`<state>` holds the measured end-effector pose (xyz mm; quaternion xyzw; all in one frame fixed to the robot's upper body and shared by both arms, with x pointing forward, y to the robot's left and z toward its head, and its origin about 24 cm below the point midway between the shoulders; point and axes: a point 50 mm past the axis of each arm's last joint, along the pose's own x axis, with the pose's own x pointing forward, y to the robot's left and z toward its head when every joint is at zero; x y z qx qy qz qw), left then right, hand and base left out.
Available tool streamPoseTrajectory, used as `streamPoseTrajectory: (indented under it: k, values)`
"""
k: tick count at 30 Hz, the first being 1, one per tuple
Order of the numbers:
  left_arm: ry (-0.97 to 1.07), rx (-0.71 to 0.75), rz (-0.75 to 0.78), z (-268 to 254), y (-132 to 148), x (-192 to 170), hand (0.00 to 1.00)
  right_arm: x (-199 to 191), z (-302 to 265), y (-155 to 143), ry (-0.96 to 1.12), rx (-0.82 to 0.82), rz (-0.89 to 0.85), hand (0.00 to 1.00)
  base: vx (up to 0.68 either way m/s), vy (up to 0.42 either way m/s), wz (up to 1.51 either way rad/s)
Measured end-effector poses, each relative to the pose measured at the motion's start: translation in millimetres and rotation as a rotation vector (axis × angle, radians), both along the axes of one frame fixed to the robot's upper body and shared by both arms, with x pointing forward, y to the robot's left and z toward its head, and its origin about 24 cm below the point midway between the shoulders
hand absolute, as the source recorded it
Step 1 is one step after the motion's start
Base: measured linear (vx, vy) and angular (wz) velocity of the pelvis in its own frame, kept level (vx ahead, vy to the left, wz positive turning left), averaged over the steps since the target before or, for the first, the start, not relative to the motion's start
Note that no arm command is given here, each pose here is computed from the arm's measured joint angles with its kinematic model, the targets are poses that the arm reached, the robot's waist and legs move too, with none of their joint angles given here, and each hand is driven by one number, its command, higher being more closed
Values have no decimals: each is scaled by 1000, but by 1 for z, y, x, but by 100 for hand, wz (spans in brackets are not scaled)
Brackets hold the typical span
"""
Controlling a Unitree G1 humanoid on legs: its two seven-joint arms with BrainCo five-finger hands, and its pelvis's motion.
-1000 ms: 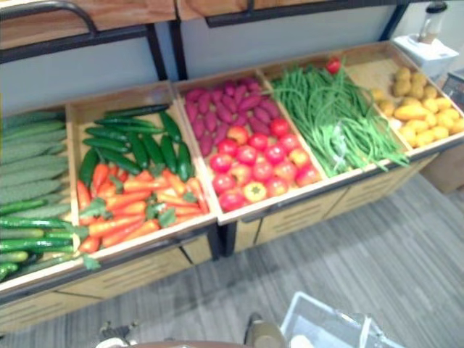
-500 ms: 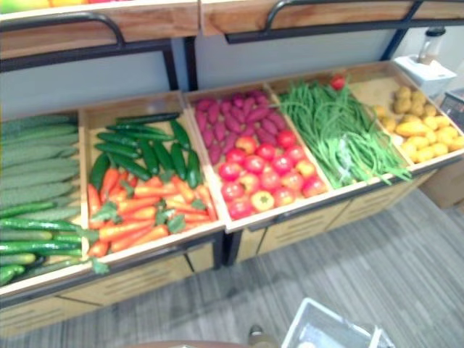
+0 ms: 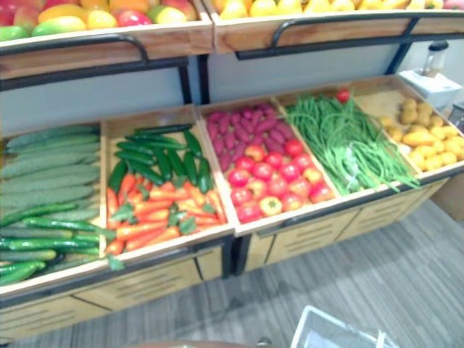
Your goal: Pick vegetable in the basket
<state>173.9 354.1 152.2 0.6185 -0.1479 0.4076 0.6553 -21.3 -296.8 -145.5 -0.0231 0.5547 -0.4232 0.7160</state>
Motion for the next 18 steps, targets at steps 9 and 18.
streamPoseTrajectory:
  k: [9, 18]
  values:
    - [535, 284, -739, -37, -104, 32, 0, 15, 12, -26, -60, -59, 33, 100, 13, 6, -31]
    - [882, 128, -747, -94, -95, 32, 0, 26, 16, -30, -82, -82, 54, 100, -1, -3, -10]
